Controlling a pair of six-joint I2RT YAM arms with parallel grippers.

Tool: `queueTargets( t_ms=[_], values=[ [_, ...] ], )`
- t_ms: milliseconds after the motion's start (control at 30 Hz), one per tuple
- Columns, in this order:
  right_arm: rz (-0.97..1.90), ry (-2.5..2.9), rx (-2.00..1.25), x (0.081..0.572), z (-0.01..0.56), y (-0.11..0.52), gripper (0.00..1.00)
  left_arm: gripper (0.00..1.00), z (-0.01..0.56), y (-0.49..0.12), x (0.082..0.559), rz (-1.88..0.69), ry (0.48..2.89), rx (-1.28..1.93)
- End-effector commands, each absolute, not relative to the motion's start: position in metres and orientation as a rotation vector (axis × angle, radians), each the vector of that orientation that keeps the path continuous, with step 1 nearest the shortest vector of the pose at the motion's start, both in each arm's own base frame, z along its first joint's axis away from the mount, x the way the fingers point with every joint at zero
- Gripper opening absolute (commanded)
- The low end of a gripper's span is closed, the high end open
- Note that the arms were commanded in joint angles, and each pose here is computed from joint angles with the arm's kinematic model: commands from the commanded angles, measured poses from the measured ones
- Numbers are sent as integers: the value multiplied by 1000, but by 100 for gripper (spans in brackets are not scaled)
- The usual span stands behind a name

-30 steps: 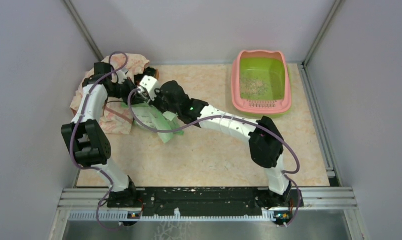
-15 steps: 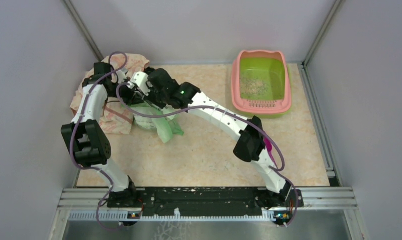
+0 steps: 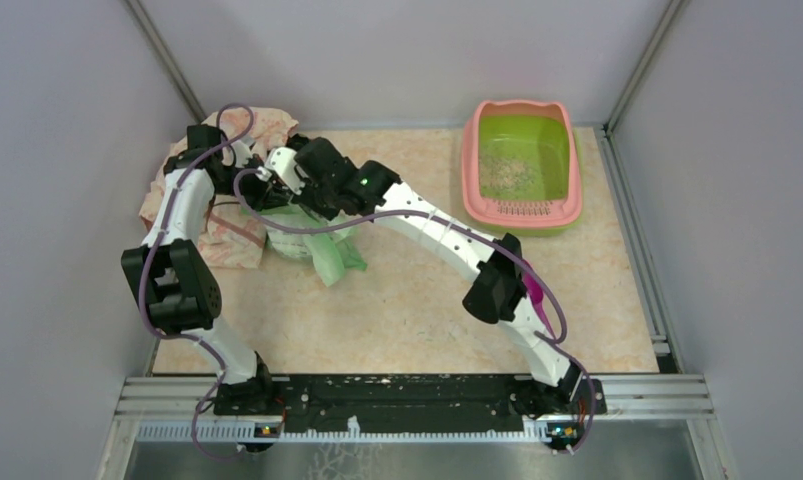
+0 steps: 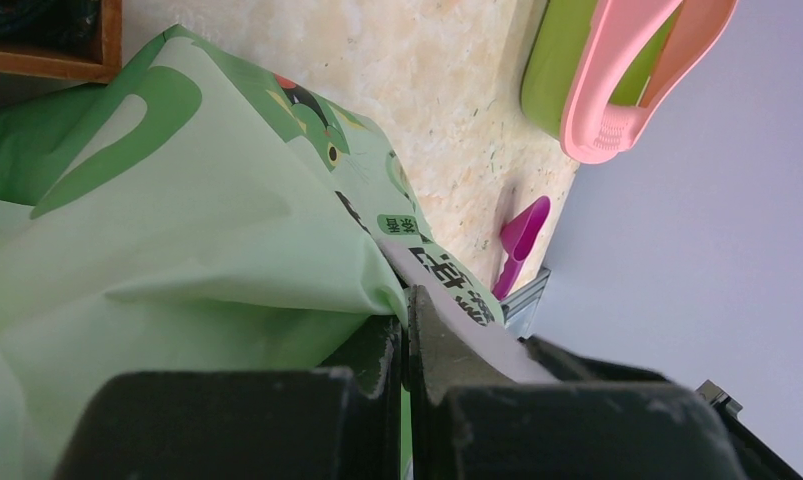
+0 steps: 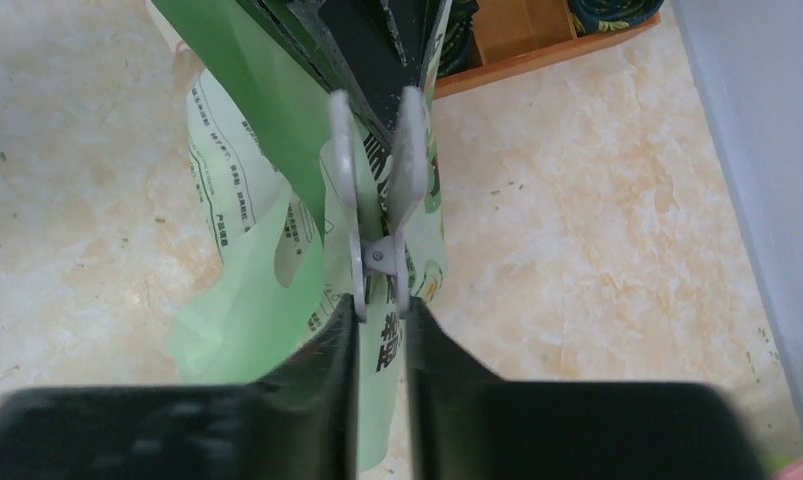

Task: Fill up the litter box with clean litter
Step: Clamp the cat litter bag at the center of the board, then adjust the cat litter bag at the center of the board.

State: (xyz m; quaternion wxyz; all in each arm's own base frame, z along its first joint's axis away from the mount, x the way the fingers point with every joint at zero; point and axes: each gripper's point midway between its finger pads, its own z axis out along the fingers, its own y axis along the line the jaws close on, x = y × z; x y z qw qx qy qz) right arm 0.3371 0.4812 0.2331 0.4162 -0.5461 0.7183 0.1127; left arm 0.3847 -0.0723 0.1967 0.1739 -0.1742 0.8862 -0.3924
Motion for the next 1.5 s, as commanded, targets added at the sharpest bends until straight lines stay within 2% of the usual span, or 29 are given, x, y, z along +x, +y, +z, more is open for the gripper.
queueTargets(
  t_ms=[0,33,100,267,500,733,1200,1467],
  values=[
    [279,1837,-1344,338,240,468,40,0,283,-82,392,-1213,2262,-266],
    [299,1826,-1329,339,243,470,54,0,284,-82,392,-1214,2260,-267],
    [357,1807,-1312,336,244,472,67,0,285,-82,392,-1216,2258,-266],
    [533,1768,-1178,339,255,464,71,0,283,-82,392,-1214,2262,-271],
    [747,1690,-1011,343,261,432,68,0,282,-82,392,-1219,2264,-279],
    [855,1620,-996,341,269,435,64,0,281,-82,390,-1213,2268,-286],
    [917,1610,-1095,326,256,455,60,0,282,-81,391,-1201,2270,-305],
    [863,1644,-1149,323,239,472,50,0,285,-82,390,-1200,2265,-301]
  ],
)
